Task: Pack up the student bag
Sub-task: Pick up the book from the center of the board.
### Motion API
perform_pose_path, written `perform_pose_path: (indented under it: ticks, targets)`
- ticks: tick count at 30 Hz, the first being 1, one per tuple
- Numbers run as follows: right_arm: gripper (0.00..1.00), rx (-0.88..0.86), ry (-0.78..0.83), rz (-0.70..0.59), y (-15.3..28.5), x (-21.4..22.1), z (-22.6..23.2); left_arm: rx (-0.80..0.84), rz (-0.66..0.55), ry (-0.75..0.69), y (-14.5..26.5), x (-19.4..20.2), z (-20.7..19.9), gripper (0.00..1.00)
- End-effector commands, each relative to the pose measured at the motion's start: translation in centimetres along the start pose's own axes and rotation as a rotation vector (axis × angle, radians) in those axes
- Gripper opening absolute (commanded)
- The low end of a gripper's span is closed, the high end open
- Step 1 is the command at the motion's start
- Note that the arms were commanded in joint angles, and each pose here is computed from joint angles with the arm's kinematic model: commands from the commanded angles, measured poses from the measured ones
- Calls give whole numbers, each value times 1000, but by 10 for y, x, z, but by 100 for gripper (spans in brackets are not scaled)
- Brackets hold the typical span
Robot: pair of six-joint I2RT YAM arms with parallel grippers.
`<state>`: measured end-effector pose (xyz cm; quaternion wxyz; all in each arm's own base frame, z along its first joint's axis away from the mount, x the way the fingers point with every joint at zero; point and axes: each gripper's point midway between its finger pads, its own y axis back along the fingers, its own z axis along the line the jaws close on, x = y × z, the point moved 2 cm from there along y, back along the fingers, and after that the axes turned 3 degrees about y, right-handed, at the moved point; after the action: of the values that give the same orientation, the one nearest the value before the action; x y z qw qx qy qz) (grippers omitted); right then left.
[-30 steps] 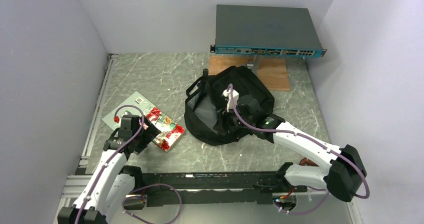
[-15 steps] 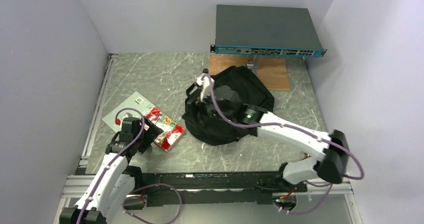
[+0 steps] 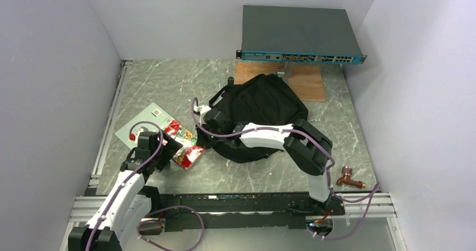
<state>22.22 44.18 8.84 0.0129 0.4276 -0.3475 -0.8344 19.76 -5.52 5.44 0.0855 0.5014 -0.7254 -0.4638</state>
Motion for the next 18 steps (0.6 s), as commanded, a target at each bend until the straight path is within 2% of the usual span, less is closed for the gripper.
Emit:
perform_pose_path:
  ticks: [1,10,18]
  targets:
    - [3,66,65,-99,-6,-37,-5,46,-22,26,-5,-5,-9,97]
    - [0,160,73,-31,-30,1,-36,21,16,54,-12,1,-7,98]
    - [0,257,-9,25,-33,40,-67,42,33,69,-16,1,-14,97]
